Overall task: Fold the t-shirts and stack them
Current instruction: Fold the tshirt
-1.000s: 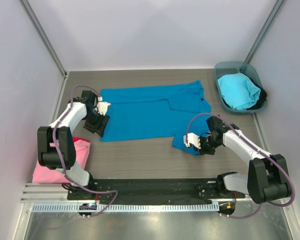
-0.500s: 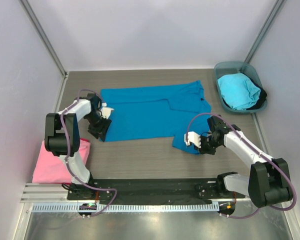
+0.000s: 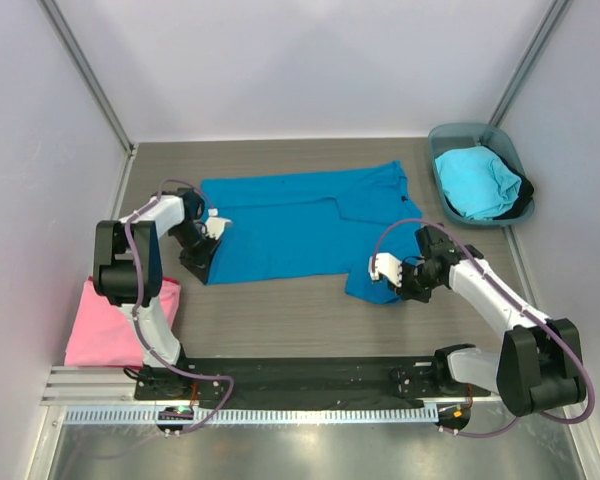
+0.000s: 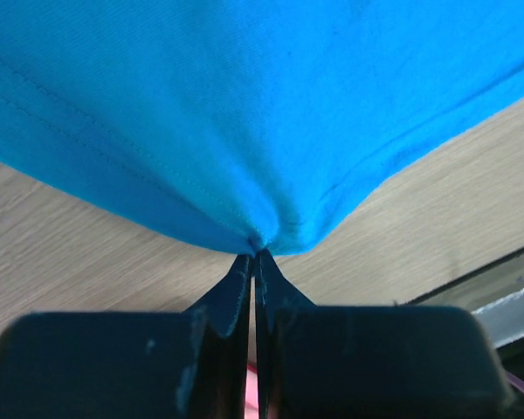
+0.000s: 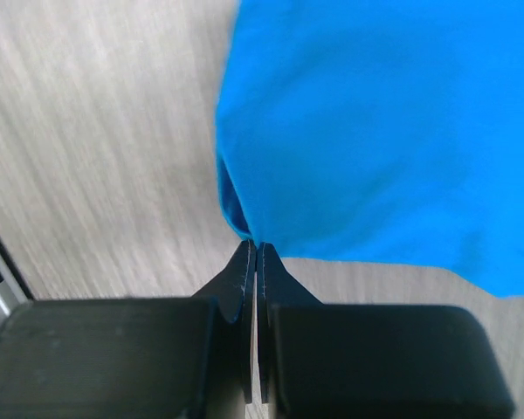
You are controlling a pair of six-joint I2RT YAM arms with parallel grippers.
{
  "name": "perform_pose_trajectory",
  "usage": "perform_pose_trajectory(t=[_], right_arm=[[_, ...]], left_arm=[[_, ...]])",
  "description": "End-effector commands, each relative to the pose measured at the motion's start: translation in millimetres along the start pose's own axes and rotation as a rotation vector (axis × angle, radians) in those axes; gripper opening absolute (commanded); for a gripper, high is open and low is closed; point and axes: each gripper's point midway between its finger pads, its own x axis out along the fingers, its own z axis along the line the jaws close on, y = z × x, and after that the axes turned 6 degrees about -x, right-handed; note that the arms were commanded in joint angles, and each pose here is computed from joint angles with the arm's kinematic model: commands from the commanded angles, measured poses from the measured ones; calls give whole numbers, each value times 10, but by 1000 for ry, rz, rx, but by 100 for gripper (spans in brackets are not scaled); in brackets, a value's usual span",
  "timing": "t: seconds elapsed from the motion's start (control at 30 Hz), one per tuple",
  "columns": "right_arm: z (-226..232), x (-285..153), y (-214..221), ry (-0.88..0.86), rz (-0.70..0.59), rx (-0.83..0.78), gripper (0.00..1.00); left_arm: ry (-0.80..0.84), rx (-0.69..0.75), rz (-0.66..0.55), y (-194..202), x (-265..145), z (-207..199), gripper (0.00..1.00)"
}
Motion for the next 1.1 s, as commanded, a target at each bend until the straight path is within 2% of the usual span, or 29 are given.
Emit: perform_pose_trajectory(t=[0.0, 0.23, 0.5, 0.63, 1.07], right_arm=[[-403, -299, -231, 164, -35, 30, 1], [-960, -757, -493, 362, -77, 87, 1], [-1772, -1141, -666, 543, -135, 149, 1], [-2158, -1169, -608, 587, -142, 181, 1], [-3302, -1325, -603, 743, -231, 245, 1]], left_arm=[[21, 42, -53, -126, -240, -66, 0], [-26, 101, -155, -460, -678, -48, 0], [-52, 128, -203, -857, -915, 48, 0], [-83, 133, -254, -1096, -1062, 114, 0], [-185, 90, -309, -1668, -1160, 541, 0]])
